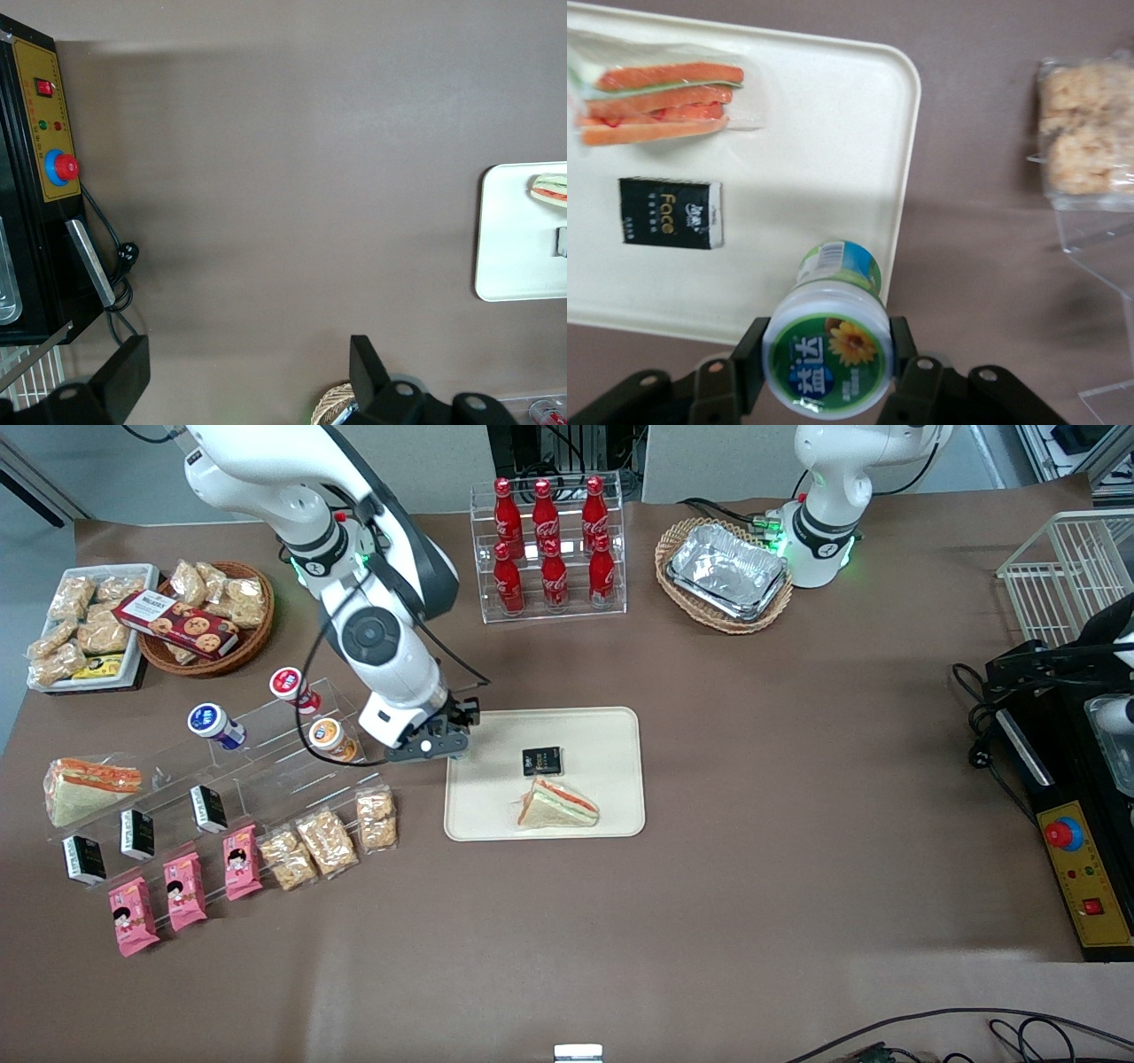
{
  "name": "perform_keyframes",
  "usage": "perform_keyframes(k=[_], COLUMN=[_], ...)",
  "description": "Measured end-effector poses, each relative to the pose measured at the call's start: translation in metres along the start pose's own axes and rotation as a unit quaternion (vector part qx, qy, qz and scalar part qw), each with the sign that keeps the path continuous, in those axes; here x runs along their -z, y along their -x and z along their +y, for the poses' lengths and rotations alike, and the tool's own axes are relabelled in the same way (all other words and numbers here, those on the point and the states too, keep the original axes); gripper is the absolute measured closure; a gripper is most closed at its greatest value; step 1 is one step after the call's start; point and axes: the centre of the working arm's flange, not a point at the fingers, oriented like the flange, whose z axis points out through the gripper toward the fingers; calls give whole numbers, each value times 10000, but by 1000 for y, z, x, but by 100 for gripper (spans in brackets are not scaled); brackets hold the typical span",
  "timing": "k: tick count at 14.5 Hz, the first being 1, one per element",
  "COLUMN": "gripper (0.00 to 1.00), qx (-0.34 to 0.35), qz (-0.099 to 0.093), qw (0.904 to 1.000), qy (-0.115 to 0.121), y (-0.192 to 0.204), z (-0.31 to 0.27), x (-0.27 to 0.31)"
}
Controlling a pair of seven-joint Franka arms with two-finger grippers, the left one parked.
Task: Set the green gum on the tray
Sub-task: 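Lower the green gum bottle onto the tray and open the right gripper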
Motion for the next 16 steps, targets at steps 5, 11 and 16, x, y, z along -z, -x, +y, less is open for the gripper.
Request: perform_keyframes(k=[5, 11, 16], gripper=[41, 33, 1], qx=[-74, -126, -347], qz=[108, 133, 233], qw=[9999, 9998, 9991], qy=[10, 4, -83], y=[-2, -5, -20], z=[-25, -26, -12], x=[-65, -76, -56])
